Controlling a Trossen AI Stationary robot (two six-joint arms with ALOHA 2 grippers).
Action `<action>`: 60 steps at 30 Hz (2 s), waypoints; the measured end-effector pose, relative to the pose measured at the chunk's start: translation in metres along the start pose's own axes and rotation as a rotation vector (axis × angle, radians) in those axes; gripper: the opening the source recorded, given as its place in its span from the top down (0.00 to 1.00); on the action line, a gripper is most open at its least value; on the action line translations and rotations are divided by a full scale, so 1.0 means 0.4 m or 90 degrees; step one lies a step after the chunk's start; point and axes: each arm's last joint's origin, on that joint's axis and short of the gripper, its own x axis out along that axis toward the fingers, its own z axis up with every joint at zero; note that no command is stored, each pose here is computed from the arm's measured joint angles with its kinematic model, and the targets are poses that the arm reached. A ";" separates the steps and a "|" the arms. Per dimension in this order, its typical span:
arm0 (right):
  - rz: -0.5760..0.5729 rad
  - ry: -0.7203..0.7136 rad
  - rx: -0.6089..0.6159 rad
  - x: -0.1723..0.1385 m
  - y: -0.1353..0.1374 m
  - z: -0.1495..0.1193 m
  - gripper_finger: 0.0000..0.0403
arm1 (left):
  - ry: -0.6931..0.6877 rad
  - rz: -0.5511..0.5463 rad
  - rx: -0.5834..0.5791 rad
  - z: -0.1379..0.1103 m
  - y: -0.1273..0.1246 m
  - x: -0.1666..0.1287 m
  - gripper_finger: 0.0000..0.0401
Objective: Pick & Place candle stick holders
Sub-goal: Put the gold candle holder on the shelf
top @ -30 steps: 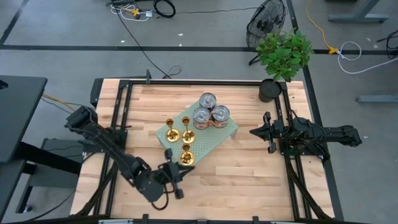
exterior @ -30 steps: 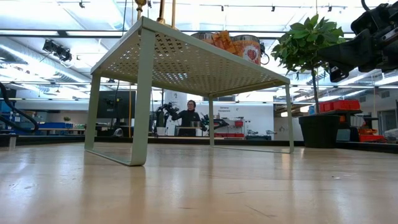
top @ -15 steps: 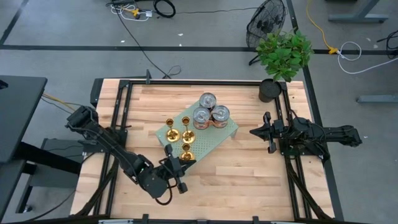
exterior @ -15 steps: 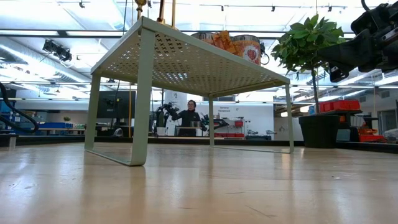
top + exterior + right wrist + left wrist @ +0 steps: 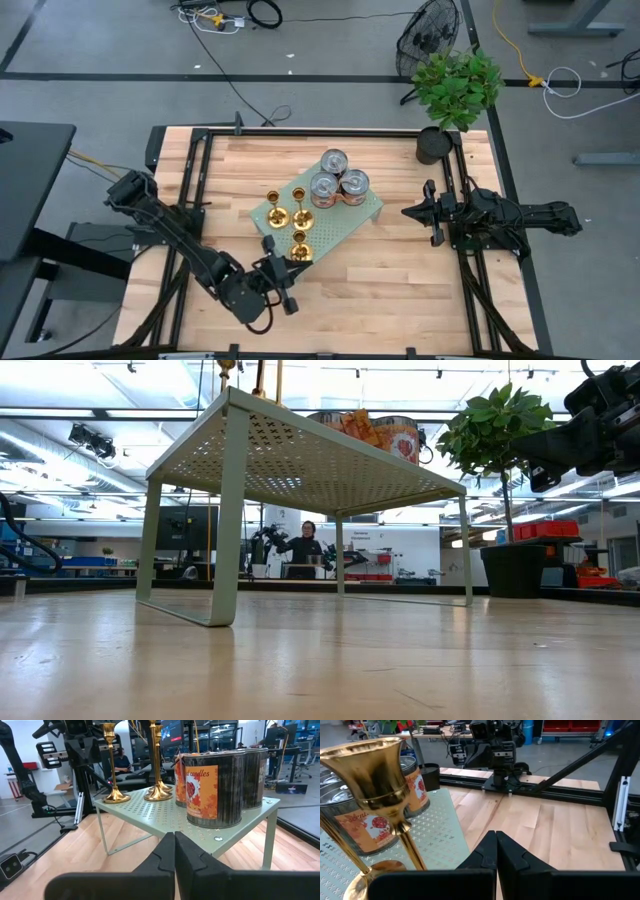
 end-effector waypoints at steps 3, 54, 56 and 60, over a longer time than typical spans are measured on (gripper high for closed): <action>0.000 0.000 0.000 0.000 0.000 0.000 0.99 | -0.001 -0.001 -0.002 0.001 0.000 0.000 1.00; 0.000 0.000 0.000 0.000 0.000 0.000 0.99 | -0.032 0.070 -0.008 -0.041 0.065 0.040 1.00; 0.000 0.000 0.000 0.000 0.000 0.000 0.99 | -0.028 0.072 0.000 -0.044 0.066 0.040 1.00; 0.000 0.000 0.000 0.000 0.000 0.000 0.99 | -0.024 0.078 0.011 -0.047 0.068 0.040 1.00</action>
